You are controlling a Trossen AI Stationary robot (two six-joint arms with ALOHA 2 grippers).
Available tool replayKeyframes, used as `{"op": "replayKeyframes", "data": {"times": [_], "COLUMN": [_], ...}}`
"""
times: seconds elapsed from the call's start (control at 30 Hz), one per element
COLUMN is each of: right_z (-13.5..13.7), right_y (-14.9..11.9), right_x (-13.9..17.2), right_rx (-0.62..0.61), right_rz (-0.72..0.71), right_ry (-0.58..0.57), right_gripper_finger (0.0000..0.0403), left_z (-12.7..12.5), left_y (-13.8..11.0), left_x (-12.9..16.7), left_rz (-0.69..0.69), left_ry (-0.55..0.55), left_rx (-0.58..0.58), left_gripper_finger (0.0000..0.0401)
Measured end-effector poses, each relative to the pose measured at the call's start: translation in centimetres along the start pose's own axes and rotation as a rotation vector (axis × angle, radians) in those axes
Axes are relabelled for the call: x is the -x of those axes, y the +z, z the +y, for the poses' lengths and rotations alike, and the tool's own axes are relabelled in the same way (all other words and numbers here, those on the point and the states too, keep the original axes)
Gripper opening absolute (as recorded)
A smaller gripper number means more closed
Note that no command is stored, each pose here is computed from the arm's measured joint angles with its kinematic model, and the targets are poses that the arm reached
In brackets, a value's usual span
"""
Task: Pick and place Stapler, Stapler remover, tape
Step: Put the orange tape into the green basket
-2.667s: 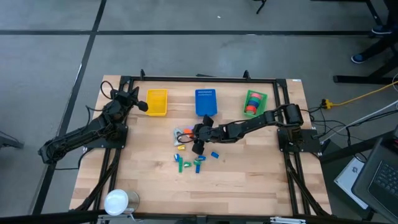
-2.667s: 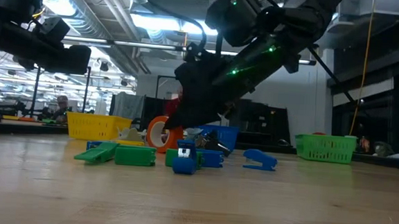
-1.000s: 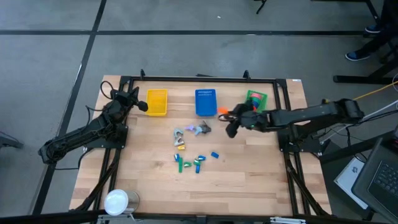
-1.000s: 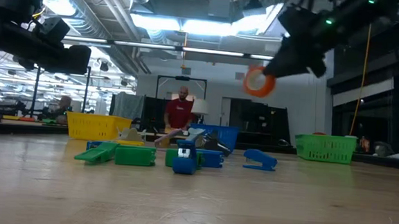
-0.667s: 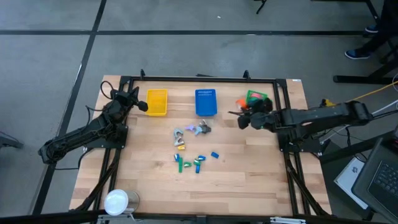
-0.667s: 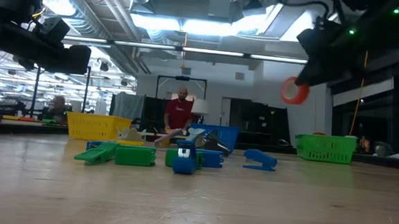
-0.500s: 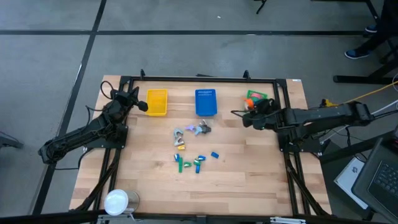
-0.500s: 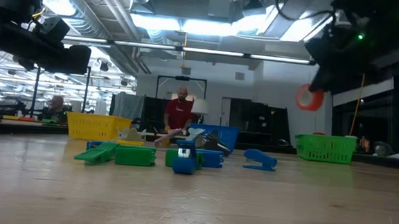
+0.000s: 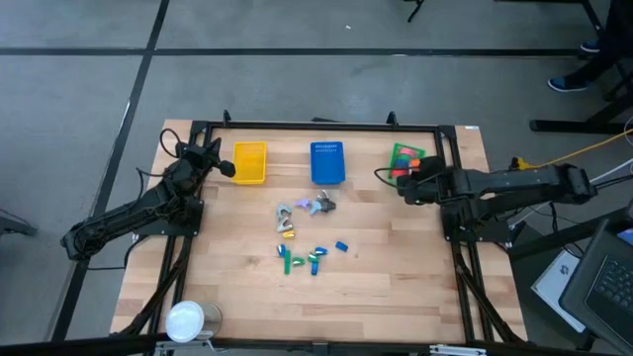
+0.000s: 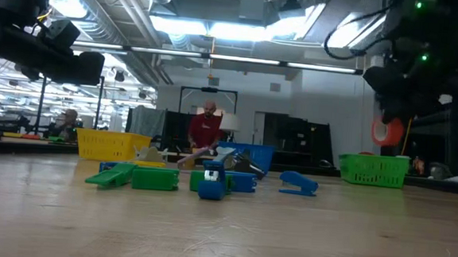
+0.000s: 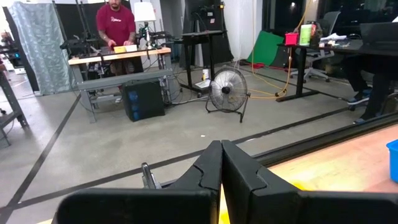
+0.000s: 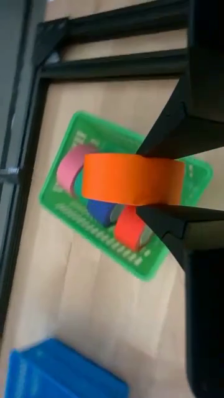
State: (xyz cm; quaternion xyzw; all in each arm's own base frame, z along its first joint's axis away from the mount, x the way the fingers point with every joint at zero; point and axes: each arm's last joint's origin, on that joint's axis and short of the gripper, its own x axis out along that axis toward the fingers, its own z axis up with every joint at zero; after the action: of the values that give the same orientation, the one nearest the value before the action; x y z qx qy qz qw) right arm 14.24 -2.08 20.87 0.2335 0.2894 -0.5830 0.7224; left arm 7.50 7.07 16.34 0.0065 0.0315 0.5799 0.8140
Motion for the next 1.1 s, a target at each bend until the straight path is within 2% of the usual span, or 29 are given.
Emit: {"op": "replayKeyframes", "data": {"times": [0.2,0.37,0.9,1.1], "right_z": [-0.8,-0.6,-0.8,-0.6], "right_y": [-0.7,-1.0,-1.0,-1.0], "right_x": [-1.1,-1.8,-2.4,-2.4], "right_rx": [-0.081,-0.129,-0.180,-0.191], "right_rz": [0.013,0.001,0.014,0.026], "right_ry": [-0.063,-0.037,-0.059,-0.042], "right_gripper_finger": [0.0110,0.0110,0.0111,0.0134], "left_z": [0.0,0.0,0.0,0.0], "left_y": [0.0,0.0,0.0,0.0], "left_x": [0.0,0.0,0.0,0.0], "left_rz": [0.000,0.000,0.000,0.000], "left_ry": [0.000,0.000,0.000,0.000], "left_rx": [0.000,0.000,-0.001,0.000], "left_gripper_finger": [0.0001,0.0001,0.0001,0.0001]}}
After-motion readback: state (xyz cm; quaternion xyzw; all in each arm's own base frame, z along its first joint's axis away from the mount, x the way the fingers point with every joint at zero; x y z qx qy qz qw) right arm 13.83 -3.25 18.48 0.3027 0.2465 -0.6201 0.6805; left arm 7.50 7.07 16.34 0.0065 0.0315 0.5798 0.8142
